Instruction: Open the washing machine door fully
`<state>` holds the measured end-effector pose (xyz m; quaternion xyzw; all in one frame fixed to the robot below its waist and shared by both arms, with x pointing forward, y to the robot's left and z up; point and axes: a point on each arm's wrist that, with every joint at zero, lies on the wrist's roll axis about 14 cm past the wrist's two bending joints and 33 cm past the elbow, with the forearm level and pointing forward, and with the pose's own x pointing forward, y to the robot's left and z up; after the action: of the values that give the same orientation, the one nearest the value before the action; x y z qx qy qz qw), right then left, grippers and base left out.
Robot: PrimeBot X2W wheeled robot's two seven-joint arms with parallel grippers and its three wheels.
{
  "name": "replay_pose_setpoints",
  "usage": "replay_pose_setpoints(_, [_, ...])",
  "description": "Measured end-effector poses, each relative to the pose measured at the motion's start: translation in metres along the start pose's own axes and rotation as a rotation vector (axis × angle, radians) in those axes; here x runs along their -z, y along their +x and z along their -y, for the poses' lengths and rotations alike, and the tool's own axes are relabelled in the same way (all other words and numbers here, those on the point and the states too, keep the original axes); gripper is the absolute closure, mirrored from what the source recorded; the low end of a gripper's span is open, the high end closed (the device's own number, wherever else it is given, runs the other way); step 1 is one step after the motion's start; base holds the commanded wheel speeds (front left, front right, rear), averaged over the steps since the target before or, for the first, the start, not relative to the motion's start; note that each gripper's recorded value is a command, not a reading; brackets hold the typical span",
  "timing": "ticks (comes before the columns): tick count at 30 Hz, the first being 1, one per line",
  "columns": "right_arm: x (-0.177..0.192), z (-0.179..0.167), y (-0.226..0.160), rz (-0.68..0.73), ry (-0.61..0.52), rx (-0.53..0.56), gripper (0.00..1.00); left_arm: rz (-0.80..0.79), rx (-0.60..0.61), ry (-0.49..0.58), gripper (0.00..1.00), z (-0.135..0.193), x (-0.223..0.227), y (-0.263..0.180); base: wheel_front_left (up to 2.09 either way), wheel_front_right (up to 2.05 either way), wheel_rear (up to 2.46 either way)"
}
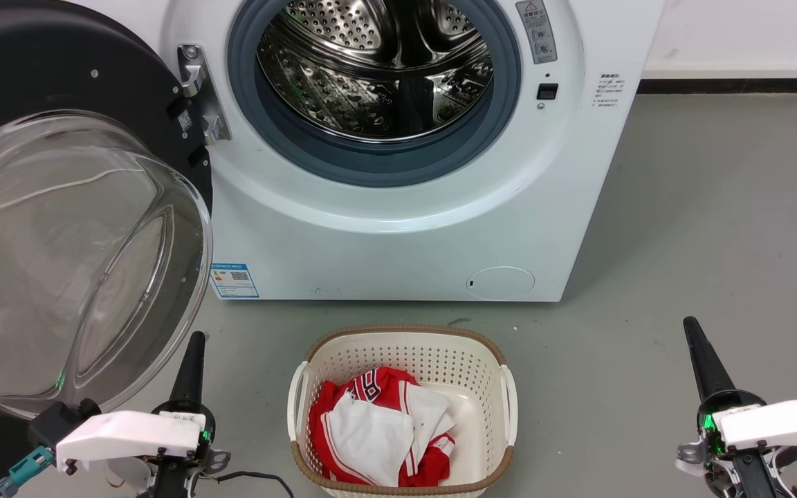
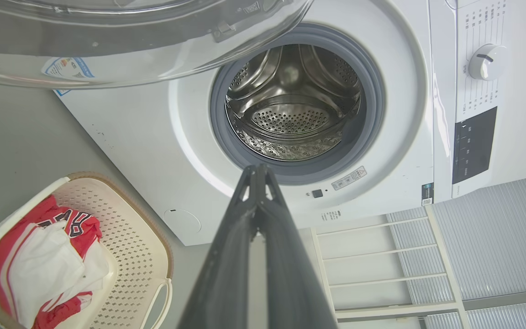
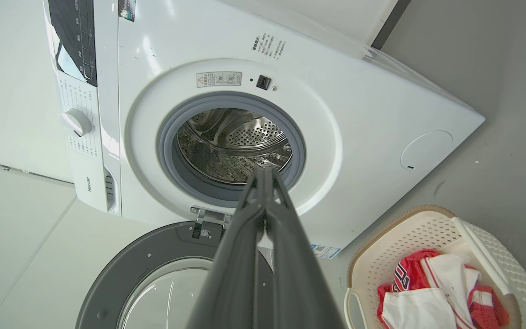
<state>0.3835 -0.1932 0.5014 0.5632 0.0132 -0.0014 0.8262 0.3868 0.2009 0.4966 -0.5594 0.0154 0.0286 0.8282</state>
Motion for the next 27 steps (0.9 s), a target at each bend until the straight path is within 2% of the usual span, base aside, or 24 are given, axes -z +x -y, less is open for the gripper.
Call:
replay_pose_setpoints(4, [-0.0005, 0.0022, -0.0003, 0.0, 0.074, 0.006, 1.0, -0.005, 0.005, -0.077, 1.0, 0.0, -0.0002, -0.0002, 0.0, 0.0, 0.0])
replay_pose_setpoints(27, [-0.0048, 0.0019, 0.0019, 0.009, 0.265, 0.001, 1.0, -0.016, 0.034, -0.272, 1.0, 0.005, -0.0011, 0.0008, 0.0, 0.0, 0.0])
